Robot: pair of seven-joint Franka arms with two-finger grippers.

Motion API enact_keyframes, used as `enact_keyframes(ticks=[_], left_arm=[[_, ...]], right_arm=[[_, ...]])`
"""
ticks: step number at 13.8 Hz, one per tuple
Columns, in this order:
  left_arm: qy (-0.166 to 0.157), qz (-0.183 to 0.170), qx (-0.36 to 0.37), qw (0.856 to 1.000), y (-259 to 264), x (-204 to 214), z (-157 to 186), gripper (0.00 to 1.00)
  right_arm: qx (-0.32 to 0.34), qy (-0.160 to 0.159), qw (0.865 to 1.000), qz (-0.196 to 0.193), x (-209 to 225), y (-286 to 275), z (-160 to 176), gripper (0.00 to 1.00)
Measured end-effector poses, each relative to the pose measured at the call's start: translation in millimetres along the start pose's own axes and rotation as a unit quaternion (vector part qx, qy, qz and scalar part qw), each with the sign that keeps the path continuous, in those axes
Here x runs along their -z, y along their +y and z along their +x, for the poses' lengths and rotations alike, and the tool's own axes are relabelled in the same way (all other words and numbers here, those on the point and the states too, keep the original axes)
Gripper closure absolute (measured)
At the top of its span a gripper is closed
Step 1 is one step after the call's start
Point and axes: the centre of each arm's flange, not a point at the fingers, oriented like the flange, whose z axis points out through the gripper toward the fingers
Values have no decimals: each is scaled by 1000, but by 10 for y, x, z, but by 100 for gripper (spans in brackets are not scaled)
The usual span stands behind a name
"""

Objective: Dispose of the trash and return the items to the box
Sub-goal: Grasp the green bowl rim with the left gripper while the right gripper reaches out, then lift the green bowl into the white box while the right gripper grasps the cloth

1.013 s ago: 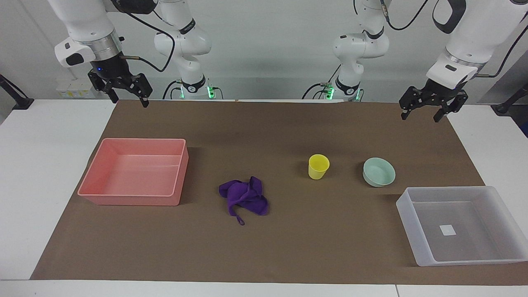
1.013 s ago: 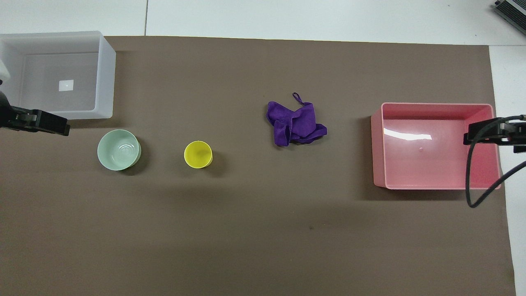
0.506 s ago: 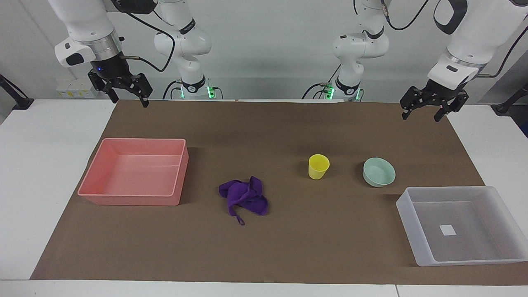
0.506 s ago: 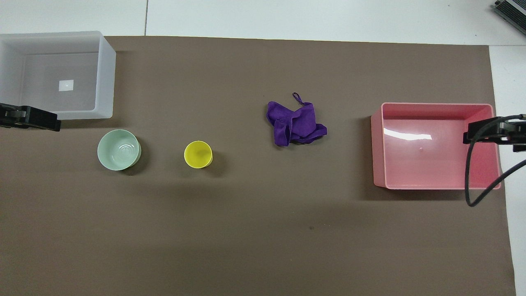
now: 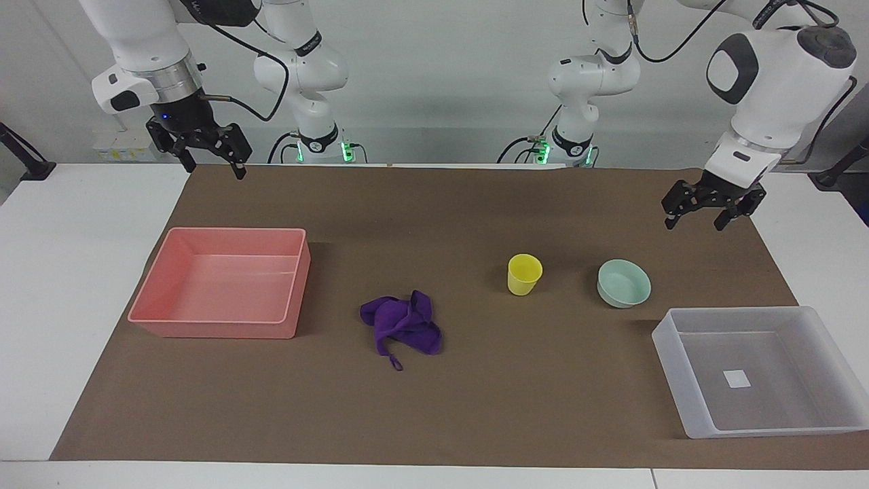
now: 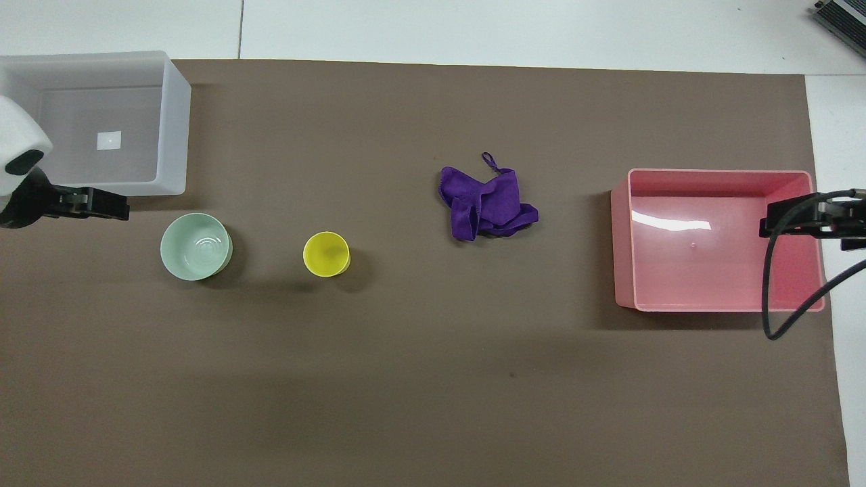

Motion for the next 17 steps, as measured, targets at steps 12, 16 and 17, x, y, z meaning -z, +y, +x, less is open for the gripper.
enact_keyframes(ticks=[12,16,17], left_arm=[[22,-1,5,1000,-15,-1645,-264,0],[13,-5,8,1000,-23,-1941,-237,0],[12,-6,9,1000,-24,-1973,-237,0]], right_arm=[[56,57,997,21,-614,-710,156,0],[90,91,991,36,-1246,-1501,360,0],[98,99,989,39,-1421,-1660,411,0]])
